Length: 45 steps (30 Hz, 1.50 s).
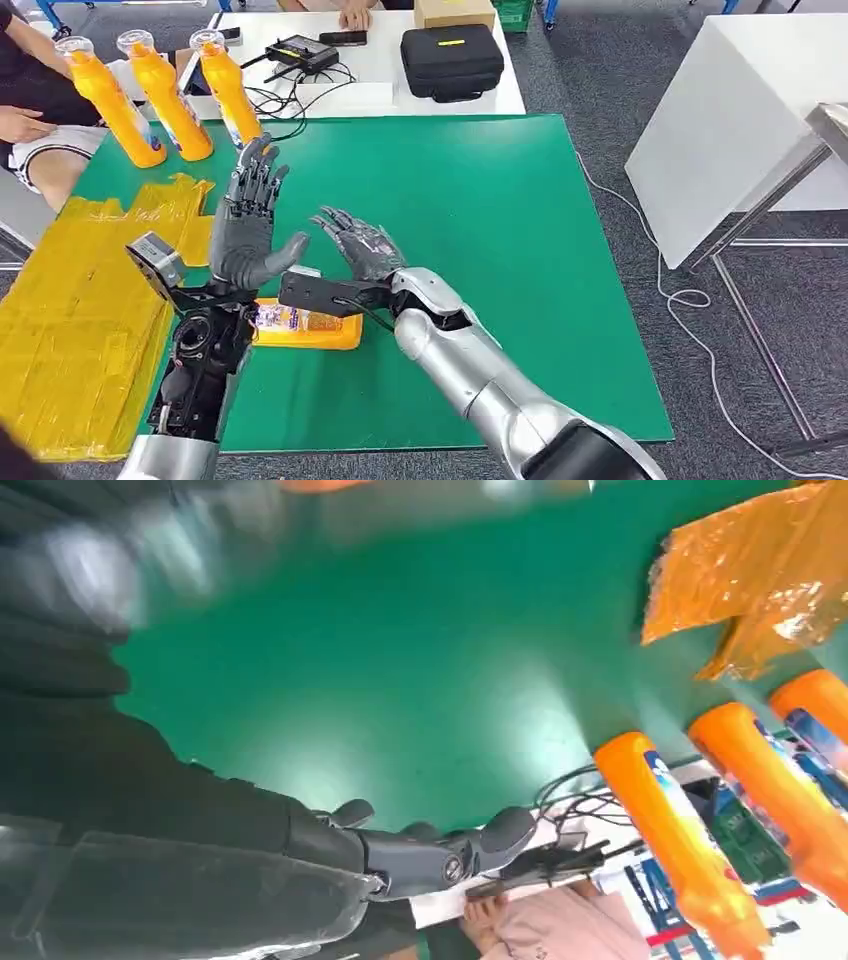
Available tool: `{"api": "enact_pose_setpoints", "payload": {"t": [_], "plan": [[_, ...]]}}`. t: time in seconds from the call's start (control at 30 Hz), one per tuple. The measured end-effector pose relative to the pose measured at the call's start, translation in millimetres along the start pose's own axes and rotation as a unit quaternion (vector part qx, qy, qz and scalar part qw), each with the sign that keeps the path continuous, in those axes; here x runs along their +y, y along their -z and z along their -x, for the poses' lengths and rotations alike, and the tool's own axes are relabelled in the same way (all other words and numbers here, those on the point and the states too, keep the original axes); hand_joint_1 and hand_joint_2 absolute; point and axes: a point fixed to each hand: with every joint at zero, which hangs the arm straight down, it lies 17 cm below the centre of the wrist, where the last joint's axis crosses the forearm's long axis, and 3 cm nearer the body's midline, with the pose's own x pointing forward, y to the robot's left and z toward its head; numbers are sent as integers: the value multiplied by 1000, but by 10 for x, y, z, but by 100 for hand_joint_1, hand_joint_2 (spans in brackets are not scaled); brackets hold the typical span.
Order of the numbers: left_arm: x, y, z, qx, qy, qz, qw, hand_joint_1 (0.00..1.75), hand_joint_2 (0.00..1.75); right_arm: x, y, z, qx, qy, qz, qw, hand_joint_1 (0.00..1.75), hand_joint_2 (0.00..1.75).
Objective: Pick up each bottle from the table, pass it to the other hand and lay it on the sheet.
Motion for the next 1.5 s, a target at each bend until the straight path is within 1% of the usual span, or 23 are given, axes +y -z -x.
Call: {"api": "enact_pose_setpoints", "payload": {"t": [0.27, 0.53, 0.7, 0.97, 1.1, 1.3, 1.43, 1.5], "plan": [[-69, 1, -89, -9, 3, 7, 1000, 0, 175, 341, -72, 2, 4, 19, -55, 998, 0, 175], [-104, 3, -133, -14, 4, 10, 1000, 0, 175, 543, -117, -43, -3, 7, -77, 997, 0, 175], [-97, -10, -189, -22, 2, 6, 1000, 0, 175, 681, -150, -134, -14, 36, -90, 995, 0, 175], [-96, -55, -215, -26, 4, 1, 1000, 0, 175, 846, -195, -166, -19, 18, -108, 994, 0, 175], [-108, -101, -290, -36, 8, -1, 999, 0, 175, 902, -204, -113, 0, 4, -110, 994, 0, 175], [-176, -108, -452, -52, 14, 7, 999, 0, 175, 977, -234, 39, 33, -35, -117, 992, 0, 175], [-201, -99, -546, -62, 19, 9, 998, 0, 175, 983, -273, 282, 85, -91, -117, 985, 0, 175], [-195, -109, -558, -61, 22, 9, 998, 0, 175, 981, -282, 323, 94, -105, -120, 983, 0, 175]]}}
